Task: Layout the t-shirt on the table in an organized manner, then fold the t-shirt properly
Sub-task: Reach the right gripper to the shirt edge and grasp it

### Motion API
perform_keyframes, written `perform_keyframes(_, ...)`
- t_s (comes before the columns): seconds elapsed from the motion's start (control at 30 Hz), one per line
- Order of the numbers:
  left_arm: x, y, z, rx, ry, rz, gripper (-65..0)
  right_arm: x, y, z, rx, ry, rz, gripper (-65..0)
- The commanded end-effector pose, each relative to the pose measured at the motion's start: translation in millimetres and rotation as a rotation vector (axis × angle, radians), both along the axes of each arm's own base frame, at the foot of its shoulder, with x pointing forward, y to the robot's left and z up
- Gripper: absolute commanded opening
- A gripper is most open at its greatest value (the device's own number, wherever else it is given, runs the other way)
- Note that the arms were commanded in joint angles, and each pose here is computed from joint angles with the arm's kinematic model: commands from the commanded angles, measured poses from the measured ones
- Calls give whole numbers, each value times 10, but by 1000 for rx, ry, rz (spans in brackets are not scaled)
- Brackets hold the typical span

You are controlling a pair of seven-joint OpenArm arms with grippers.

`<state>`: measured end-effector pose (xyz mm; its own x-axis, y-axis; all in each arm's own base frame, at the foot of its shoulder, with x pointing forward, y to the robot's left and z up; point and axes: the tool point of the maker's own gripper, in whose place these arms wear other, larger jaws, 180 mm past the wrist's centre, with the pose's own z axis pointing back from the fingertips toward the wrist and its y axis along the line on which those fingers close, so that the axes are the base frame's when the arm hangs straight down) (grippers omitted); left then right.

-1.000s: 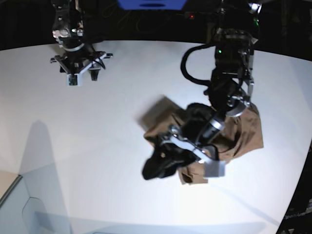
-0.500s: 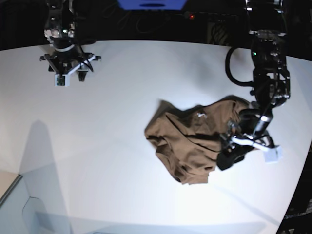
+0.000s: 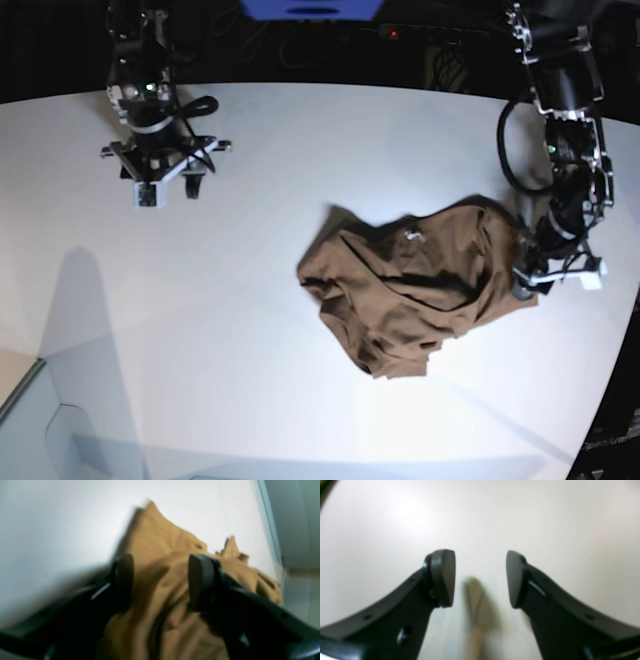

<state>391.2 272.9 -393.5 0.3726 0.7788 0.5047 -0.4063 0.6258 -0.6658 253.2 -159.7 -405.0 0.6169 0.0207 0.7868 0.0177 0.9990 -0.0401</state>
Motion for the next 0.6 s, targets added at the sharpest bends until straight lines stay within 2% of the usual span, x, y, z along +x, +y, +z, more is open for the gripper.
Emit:
perform_keyframes(0.0,159,64,223,18,-66,3,-313,48,8,98,3,-40,4,-318)
perform_keyframes(0.1,248,-20,266,20,-75,-21,-313,102,12,134,5,-53,4,-317)
perform_keyframes(0.17,313,22,332,61,-96,-11,-313,126,71,145,11,-58,18,-317)
perform_keyframes(0.3,318,181,324,280,-95,-3,-313,330,308,314,31,-117,77,-316)
perform_keyframes(0.37,262,229,257,355,-70,-13,-313,496,443,444,41,-161,111,-316)
perform_keyframes(0.57,99,297,102,402,-18,-28,-313,1100,856,790,51,-272,219,-298)
